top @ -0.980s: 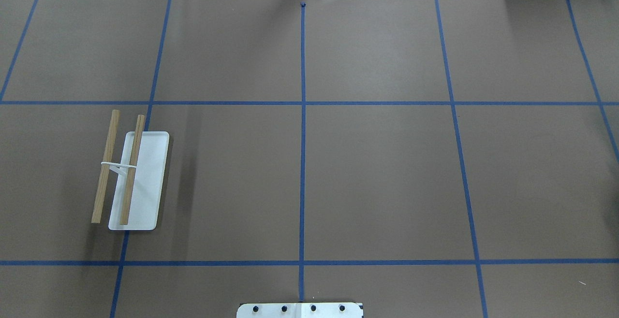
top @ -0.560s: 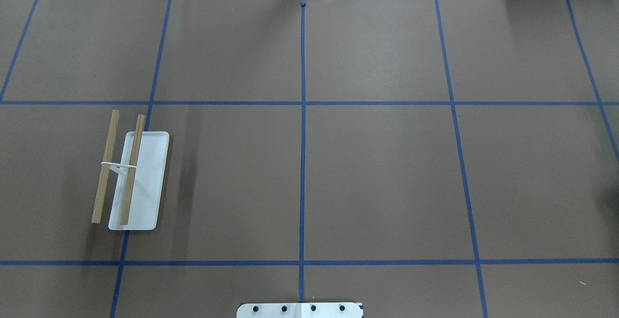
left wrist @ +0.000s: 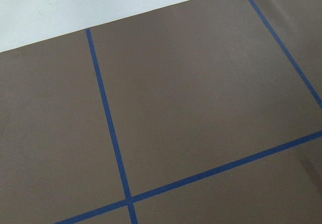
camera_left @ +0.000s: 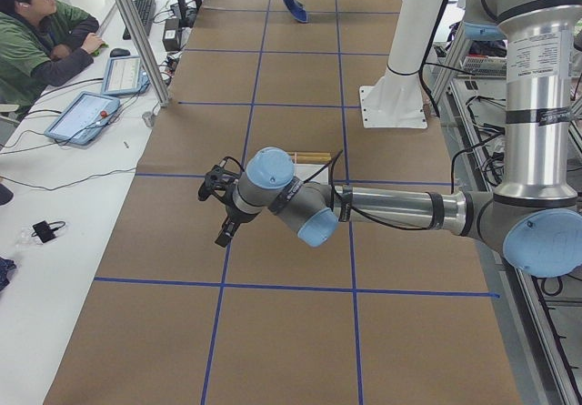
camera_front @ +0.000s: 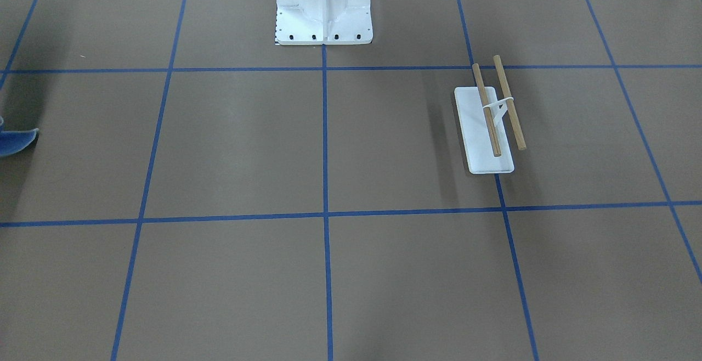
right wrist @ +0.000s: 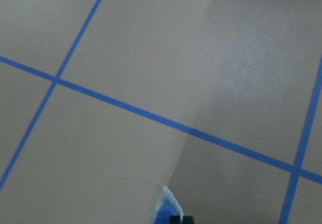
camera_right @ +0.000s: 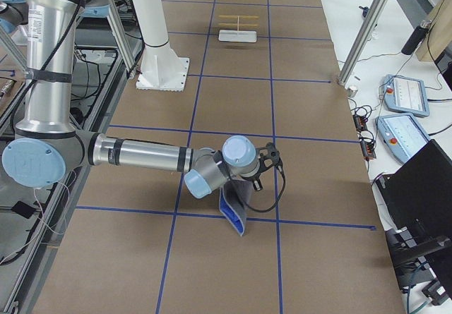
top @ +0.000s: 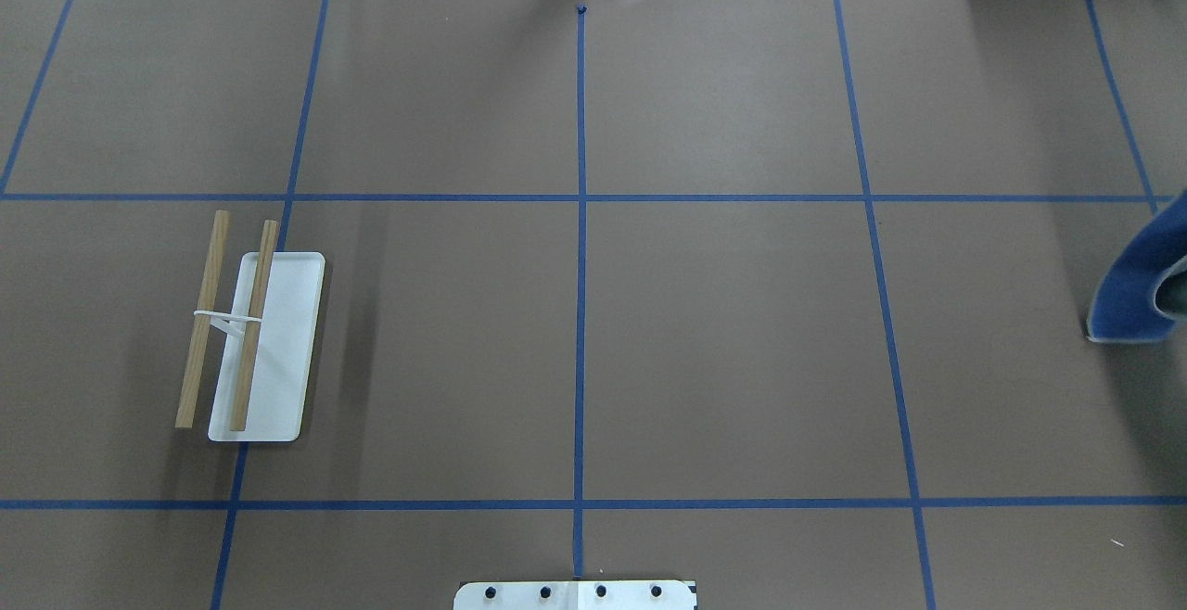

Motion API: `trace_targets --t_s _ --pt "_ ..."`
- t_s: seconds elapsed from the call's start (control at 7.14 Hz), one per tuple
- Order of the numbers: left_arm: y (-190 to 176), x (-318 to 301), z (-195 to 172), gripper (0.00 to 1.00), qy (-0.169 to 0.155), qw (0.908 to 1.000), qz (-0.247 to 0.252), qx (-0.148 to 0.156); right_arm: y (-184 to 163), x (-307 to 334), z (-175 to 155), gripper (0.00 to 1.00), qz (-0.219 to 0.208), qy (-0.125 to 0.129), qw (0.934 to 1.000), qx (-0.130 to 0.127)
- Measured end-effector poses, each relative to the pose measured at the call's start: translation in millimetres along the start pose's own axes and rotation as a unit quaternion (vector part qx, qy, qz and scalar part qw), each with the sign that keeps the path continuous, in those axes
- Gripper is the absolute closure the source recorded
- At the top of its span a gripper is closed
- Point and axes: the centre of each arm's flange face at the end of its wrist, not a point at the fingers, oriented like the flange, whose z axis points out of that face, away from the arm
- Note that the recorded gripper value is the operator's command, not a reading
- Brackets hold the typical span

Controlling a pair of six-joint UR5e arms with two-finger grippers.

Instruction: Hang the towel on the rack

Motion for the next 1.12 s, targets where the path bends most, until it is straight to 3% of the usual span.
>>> trace_targets --t_s 0.28,0.7,0.98,1.12 --pt "-23.1 18.9 -4.3 0.01 0.035 0.9978 -0.056 0.005 -80.5 -82.0 -23.0 1.00 0.045 -0.016 0.9988 0.011" --pt "-96.9 111.7 -6.2 0.01 0.109 0.9770 -0.183 0.003 -180.1 -224.9 -3.9 1.00 0.104 -0.042 0.9930 0.035" --pt "-133.2 219.4 15.5 0.01 0.165 0.9578 -0.233 -0.033 -202.2 -333.1 11.0 1.00 0.113 -0.062 0.9892 0.069" --pt "-142.5 264.3 23.7 0.01 0.186 0.9455 -0.262 -0.055 -197.8 -380.4 13.3 1.00 0.097 -0.075 0.9886 0.087"
